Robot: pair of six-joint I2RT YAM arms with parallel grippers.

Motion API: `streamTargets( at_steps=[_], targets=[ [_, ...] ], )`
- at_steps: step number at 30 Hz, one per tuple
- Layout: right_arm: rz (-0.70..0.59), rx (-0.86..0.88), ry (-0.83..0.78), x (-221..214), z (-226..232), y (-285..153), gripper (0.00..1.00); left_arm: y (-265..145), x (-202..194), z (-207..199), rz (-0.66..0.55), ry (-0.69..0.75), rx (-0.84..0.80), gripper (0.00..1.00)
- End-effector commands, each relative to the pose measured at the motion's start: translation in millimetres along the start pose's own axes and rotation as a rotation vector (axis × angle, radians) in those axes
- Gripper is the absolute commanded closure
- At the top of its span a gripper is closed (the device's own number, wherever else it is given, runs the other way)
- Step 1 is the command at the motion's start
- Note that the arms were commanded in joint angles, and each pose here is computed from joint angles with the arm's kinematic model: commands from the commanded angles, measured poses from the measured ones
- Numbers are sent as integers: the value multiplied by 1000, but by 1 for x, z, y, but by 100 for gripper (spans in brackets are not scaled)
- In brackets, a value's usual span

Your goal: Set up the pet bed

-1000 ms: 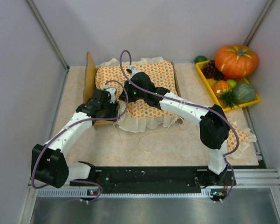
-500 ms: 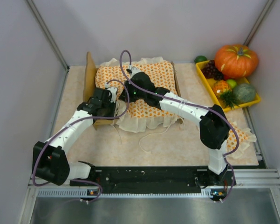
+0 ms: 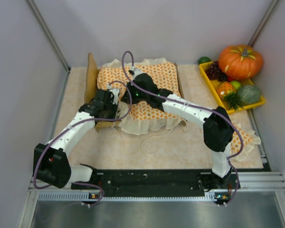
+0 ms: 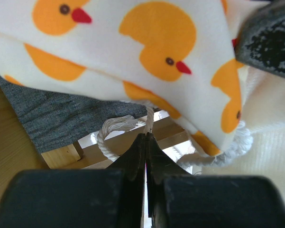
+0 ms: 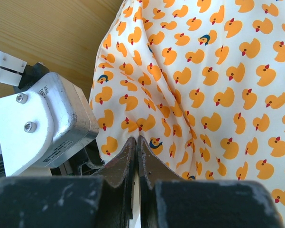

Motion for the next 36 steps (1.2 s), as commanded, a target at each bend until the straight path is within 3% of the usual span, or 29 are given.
streamTargets(
  at_steps=[1, 8, 13, 22, 36],
  targets=[
    [-45, 40, -12, 16, 13, -7, 100, -5, 19, 1, -75, 8, 3, 100],
    [-45, 40, -12, 16, 13, -7, 100, -14, 38, 14, -203, 0, 122, 100],
    [-42, 41, -14, 15, 13, -6, 100, -7, 41, 13, -213, -1, 104, 100],
    [-41, 40, -9, 14, 13, -6, 100, 27, 38, 8, -176, -31, 72, 100],
    [-41, 40, -14, 14, 13, -5, 100, 55, -18, 2, 50, -90, 26, 100]
  ],
)
Point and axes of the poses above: each gripper's point midway between its finger pads, its own y axis out along the fingers, its own z axis along the line the jaws close on, x = y × z, the point moved 6 cm from there along -y, back along the fingers, and after that the axes turned 1 degree about y, right-handed, at the moved point
